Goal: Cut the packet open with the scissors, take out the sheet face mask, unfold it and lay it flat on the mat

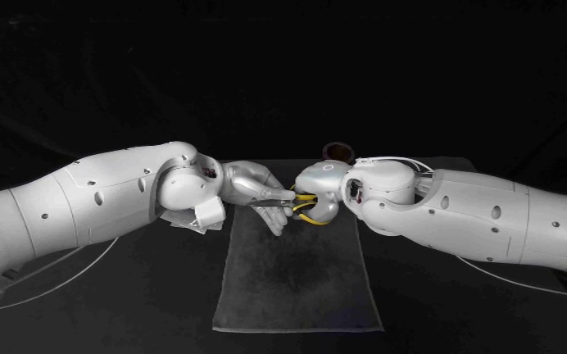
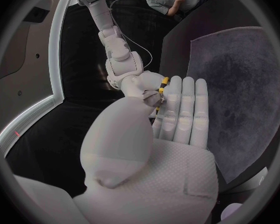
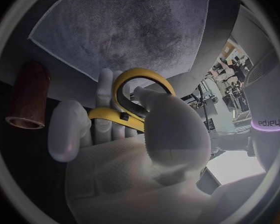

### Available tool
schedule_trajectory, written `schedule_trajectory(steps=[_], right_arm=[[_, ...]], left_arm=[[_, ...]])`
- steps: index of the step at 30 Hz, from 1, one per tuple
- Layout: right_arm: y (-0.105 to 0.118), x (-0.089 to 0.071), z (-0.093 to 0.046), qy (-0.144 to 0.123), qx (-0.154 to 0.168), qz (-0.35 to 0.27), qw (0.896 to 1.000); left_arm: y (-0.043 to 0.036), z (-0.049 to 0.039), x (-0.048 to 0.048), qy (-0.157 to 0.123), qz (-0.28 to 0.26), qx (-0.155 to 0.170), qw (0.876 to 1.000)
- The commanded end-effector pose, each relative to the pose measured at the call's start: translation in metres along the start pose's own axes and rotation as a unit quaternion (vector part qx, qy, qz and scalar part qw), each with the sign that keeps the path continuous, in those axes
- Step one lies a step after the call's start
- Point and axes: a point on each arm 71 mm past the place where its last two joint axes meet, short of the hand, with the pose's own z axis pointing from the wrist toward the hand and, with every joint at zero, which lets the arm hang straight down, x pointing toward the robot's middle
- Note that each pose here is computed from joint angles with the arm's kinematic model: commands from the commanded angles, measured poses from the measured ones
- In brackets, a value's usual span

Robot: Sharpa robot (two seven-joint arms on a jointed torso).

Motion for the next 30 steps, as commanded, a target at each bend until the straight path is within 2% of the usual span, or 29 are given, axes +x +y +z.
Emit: schedule_trajectory(steps=[1, 6, 8, 12, 16, 23, 30], right_arm=[[0.003, 0.007, 0.003, 0.015, 0.024, -0.015, 0.999], [0.005, 0.008, 0.003, 0.012, 0.020, -0.010, 1.000], [0.006, 0.008, 0.002, 0.011, 0.008, -0.003, 1.000], [0.007, 0.009, 0.001, 0.012, -0.015, 0.039, 0.999], [0.006, 0.008, -0.002, 0.000, -0.028, 0.092, 0.995], [0.003, 0.009, -0.006, 0.002, -0.033, 0.138, 0.990], [0.005, 0.012, -0.006, 0.013, -0.030, 0.136, 0.990]], left_arm=[[-0.0369, 0.0093, 0.0308, 0.097, -0.032, 0.112, 0.988], [-0.0368, 0.0094, 0.0308, 0.097, -0.032, 0.111, 0.989], [-0.0366, 0.0094, 0.0304, 0.096, -0.032, 0.110, 0.989], [-0.0356, 0.0092, 0.0288, 0.087, -0.033, 0.105, 0.990], [-0.0347, 0.0088, 0.0274, 0.079, -0.036, 0.102, 0.991], [-0.0326, 0.0078, 0.0231, 0.064, -0.047, 0.095, 0.992], [-0.0342, 0.0061, 0.0236, 0.074, -0.059, 0.111, 0.989]])
